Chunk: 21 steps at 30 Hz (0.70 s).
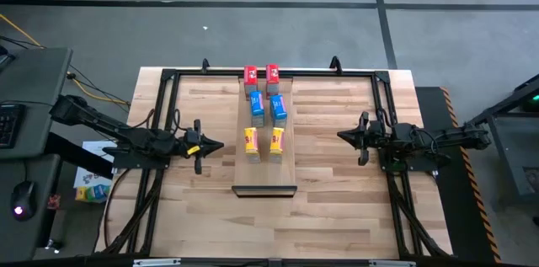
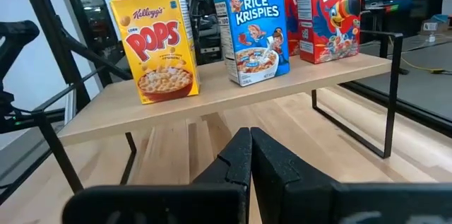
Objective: Stack cereal on shelf
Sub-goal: Return to Home Position
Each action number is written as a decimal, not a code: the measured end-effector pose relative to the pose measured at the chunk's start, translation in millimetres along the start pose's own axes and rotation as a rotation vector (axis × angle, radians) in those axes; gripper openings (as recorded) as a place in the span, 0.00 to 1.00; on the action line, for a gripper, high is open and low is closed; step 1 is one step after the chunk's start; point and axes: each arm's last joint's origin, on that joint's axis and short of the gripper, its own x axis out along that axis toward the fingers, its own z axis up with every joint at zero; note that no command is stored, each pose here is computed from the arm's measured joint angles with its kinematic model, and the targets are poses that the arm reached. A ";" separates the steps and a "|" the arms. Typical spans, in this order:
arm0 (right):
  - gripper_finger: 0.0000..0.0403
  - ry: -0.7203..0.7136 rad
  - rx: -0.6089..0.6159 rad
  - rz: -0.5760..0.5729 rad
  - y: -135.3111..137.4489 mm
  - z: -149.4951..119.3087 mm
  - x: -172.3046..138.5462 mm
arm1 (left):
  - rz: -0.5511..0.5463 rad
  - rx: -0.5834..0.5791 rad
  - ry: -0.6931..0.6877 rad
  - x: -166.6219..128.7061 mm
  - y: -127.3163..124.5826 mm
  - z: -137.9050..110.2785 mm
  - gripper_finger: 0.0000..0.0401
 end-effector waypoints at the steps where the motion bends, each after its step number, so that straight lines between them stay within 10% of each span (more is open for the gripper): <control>1: 0.00 0.000 0.000 0.000 0.0 0.0 0.0 | 0.001 0.004 0.009 0.0 0.1 -0.9 0.00; 21: 0.00 -0.051 0.014 0.008 -0.3 4.2 -3.4 | -0.010 -0.031 -0.068 -12.1 4.0 8.9 0.00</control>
